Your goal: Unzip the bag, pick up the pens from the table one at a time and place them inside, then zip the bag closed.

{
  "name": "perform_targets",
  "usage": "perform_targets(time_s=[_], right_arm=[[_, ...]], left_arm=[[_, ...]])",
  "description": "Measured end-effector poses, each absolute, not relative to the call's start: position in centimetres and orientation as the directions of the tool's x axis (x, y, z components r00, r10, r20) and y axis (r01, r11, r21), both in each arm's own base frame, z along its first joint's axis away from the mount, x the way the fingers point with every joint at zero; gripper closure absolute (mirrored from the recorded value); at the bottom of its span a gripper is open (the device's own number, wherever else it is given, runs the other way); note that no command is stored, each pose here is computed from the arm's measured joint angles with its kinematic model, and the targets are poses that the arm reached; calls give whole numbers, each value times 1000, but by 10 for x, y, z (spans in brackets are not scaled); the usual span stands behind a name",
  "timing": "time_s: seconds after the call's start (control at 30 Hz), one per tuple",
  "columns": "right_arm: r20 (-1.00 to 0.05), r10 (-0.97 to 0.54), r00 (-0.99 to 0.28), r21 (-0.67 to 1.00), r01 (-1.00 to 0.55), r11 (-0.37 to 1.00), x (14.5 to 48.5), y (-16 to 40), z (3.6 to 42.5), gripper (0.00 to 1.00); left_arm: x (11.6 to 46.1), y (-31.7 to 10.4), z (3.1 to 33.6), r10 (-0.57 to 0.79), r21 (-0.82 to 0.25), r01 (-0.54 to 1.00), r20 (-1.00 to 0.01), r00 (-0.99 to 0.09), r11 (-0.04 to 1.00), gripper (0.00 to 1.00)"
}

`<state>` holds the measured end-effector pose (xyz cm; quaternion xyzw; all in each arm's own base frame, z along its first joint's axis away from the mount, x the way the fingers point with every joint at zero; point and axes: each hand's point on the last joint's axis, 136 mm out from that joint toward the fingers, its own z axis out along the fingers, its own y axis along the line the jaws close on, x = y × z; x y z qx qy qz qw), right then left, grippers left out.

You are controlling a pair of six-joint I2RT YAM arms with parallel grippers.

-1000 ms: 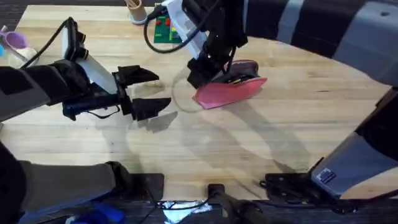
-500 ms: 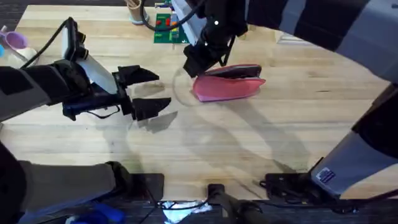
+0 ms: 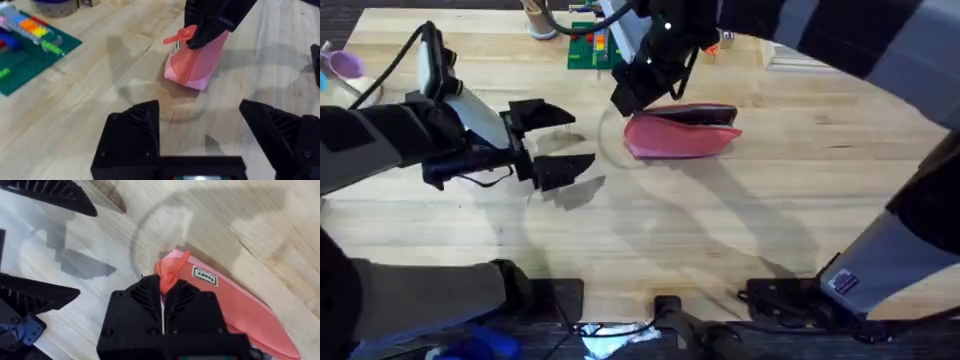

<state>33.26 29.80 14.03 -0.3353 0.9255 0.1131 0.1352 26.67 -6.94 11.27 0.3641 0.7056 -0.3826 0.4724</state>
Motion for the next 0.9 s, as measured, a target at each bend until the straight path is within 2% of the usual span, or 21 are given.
perform_targets(time_s=[0.3,0.43,0.73,0.9], right_arm=[[-326,-587,-741,120,-648,752,333,298,140,970],[-325,-585,-743,121,-646,753,333,298,140,970],[-325,-585,-743,121,-646,754,333,298,140,970],[-325,-585,-743,121,-646,754,333,298,140,970]], left_arm=[[280,-95,113,239,-44,934,-962,-135,353,7],[291,-104,111,244,-17,944,-964,-103,331,7],[299,-131,87,210,-136,952,-958,-197,276,7],[302,-146,84,201,-147,959,-959,-198,242,7]])
